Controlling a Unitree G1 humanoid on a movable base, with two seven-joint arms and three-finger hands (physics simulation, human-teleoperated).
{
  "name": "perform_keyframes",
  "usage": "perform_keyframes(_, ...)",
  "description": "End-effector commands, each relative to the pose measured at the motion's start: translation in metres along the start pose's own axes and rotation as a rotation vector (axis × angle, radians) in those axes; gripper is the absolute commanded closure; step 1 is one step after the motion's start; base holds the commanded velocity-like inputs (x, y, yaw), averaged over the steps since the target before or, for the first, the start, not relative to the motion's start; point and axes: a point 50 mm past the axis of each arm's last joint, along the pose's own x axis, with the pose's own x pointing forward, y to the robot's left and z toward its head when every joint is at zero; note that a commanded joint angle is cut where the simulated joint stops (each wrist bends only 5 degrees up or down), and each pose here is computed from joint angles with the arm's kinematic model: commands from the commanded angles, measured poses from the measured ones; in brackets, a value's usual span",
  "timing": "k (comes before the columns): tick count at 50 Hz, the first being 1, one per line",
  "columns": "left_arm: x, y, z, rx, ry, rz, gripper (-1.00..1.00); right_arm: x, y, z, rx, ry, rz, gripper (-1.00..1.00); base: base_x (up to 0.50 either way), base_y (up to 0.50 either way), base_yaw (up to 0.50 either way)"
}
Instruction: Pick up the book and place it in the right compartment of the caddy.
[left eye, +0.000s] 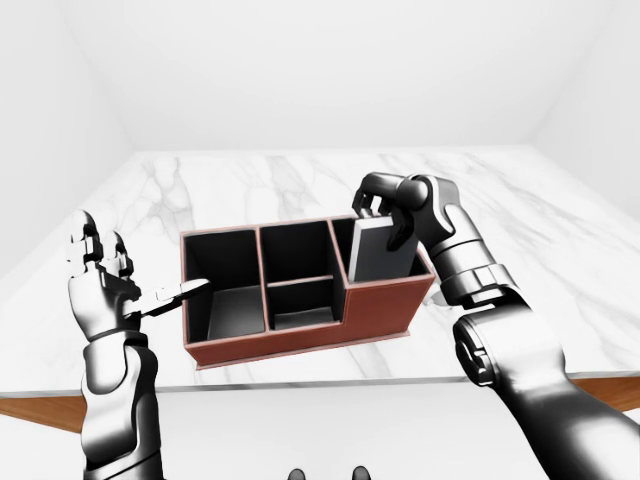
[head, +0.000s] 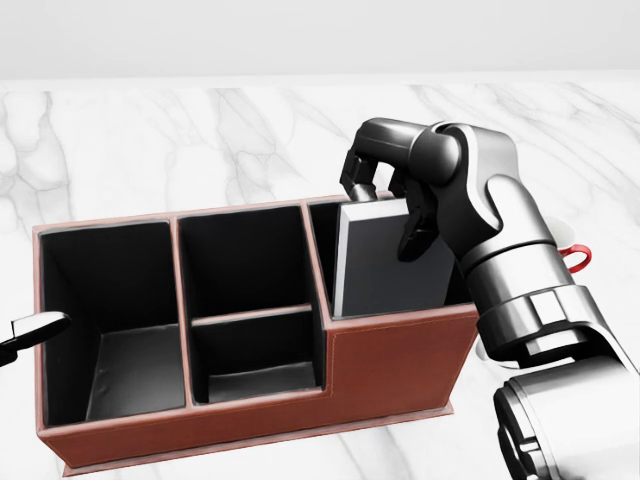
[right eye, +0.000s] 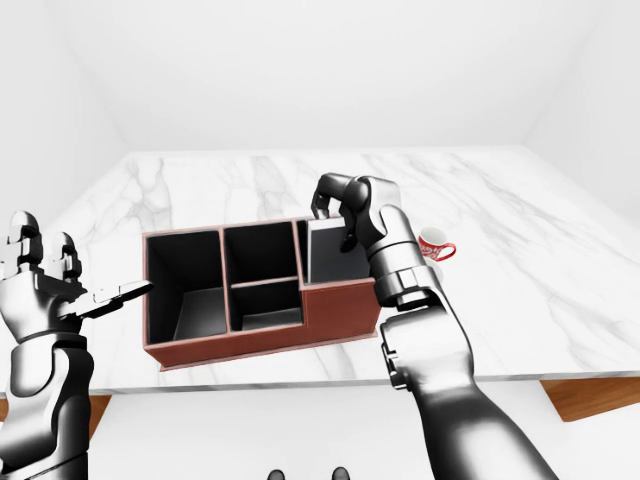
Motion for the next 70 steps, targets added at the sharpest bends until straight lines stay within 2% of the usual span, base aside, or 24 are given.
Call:
perform_keyframes(1, 0.0, 0.0, 0.002, -0.001, -0.008, 0.0, -1.0, 0.002, 0.002, -0.004, 0.018, 0.011, 0.015, 1.0, 0.0, 0.0, 0.0)
perform_keyframes(9, 0.0, 0.0, 0.001, -0.001, -0.004, 0.0, -1.0, 0.008, 0.016, -0.012, 0.042, 0.037, 0.074, 1.0, 0.0, 0.0, 0.0)
perform_keyframes(24, 0.0, 0.0, 0.0, 0.0, 0.0, 0.0, -1.0, 0.007, 0.013, -0.014, 0.037, 0.05, 0.074, 1.0, 0.0, 0.0, 0.0)
perform_keyframes(25, 0.0, 0.0, 0.0, 0.0, 0.001, 0.0, -1.0, 0.007, 0.013, -0.014, 0.033, 0.052, 0.073, 0.57, 0.0, 0.0, 0.0)
perform_keyframes(26, -0.001, -0.001, -0.001, 0.001, 0.004, -0.001, -1.0, 0.007, 0.013, -0.013, 0.024, 0.052, 0.068, -1.0, 0.0, 0.0, 0.0)
perform_keyframes(61, 0.0, 0.0, -0.001, 0.002, 0.002, -0.001, -1.0, 0.003, 0.0, -0.01, 0.038, 0.041, 0.043, -1.0, 0.0, 0.0, 0.0)
perform_keyframes(69, 0.0, 0.0, -0.001, 0.002, 0.003, -0.001, -1.0, -0.015, -0.029, 0.011, -0.041, -0.025, -0.108, -1.0, 0.0, 0.0, 0.0)
perform_keyframes(70, 0.0, 0.0, 0.0, 0.001, 0.0, 0.0, -1.0, -0.027, -0.042, 0.022, -0.08, -0.058, -0.185, -1.0, 0.0, 0.0, 0.0)
